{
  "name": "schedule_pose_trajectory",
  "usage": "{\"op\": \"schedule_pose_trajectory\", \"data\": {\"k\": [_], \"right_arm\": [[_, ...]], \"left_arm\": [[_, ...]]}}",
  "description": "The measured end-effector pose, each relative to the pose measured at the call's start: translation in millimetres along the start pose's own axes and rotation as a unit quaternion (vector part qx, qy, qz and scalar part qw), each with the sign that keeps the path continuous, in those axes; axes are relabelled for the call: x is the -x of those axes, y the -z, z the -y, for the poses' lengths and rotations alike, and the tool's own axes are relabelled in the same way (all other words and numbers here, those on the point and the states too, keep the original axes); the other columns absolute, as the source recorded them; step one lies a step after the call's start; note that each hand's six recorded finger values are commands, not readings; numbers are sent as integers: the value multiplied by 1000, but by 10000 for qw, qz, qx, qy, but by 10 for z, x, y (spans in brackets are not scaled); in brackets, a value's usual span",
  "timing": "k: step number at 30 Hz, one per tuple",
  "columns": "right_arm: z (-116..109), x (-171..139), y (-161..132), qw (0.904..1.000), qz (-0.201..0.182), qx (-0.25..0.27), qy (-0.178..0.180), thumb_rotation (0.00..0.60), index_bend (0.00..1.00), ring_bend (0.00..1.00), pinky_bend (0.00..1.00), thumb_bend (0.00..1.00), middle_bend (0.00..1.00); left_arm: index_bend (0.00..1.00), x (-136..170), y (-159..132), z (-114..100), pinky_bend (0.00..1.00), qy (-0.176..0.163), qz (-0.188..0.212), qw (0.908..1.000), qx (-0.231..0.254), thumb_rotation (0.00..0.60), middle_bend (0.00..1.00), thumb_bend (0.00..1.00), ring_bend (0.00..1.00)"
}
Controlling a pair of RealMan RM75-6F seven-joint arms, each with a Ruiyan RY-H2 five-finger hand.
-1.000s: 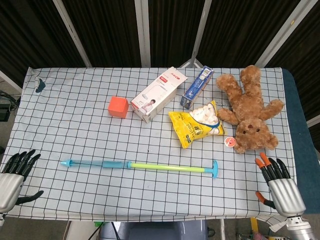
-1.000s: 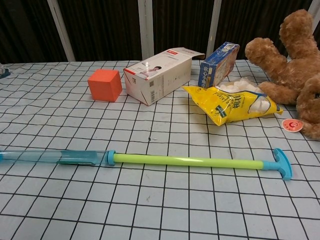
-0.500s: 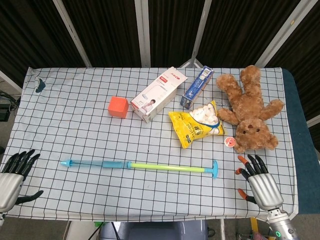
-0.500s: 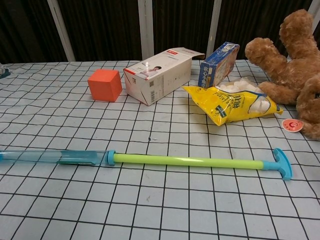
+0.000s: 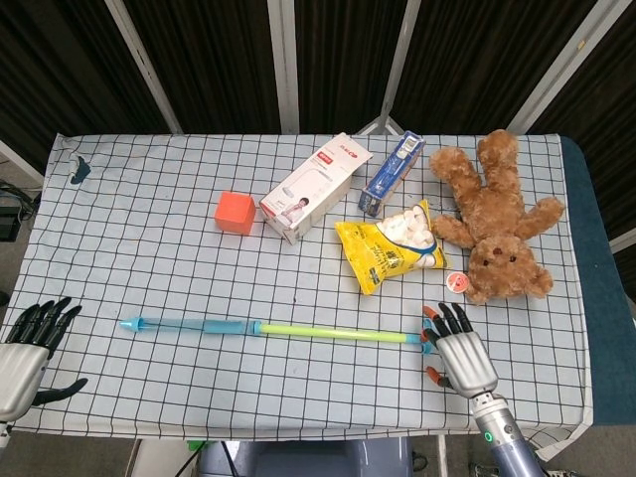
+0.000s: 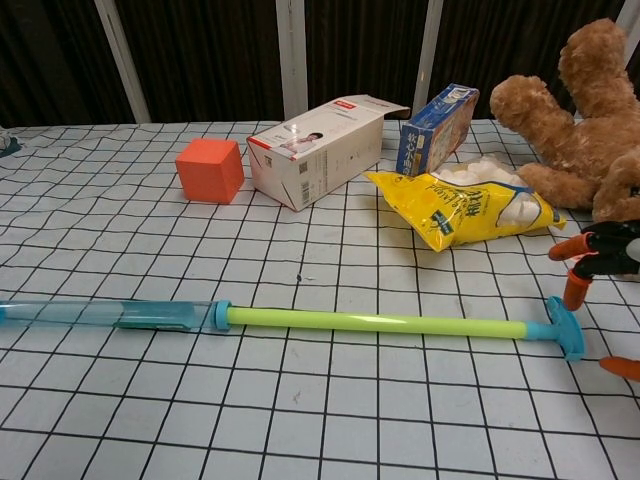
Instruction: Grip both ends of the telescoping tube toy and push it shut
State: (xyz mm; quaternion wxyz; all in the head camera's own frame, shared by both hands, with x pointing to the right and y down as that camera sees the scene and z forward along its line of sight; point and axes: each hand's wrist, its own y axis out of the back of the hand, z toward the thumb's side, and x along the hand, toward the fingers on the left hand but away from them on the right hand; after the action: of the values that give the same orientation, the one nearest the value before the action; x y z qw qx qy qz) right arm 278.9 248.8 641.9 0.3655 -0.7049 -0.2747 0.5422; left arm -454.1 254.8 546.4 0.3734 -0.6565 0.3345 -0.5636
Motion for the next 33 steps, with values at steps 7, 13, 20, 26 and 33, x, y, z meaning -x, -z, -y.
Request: {"op": "schedule_pose_trajectory", "data": {"k": [7, 13, 20, 26, 33], "right_arm": [[95, 239, -157, 10000, 10, 51, -25, 600, 480, 38, 0, 277, 188], [172, 383, -222, 9999, 85, 22, -63, 600, 480, 57, 0, 289, 217], [214, 487, -220, 9998, 187, -62, -60, 600, 479, 154, 0, 289, 322], [235, 524, -186, 9993, 288, -221, -49, 600, 484, 164, 0, 289, 329], [270, 535, -132, 9986, 376, -355, -72, 600, 513, 164, 0, 289, 330]], "left_arm": [[0, -15, 13, 6, 0, 29, -40, 10000, 22, 600, 0, 86, 0], [0, -16, 10, 8, 0, 59, -34, 10000, 56, 600, 0, 86, 0], [0, -19, 19, 7, 0, 85, -47, 9999, 113, 600, 0, 86, 0], [0, -17, 12, 8, 0, 97, -29, 9999, 126, 600, 0, 86, 0], [0, -13, 4, 2, 0, 84, -14, 9999, 138, 600, 0, 86, 0]]}}
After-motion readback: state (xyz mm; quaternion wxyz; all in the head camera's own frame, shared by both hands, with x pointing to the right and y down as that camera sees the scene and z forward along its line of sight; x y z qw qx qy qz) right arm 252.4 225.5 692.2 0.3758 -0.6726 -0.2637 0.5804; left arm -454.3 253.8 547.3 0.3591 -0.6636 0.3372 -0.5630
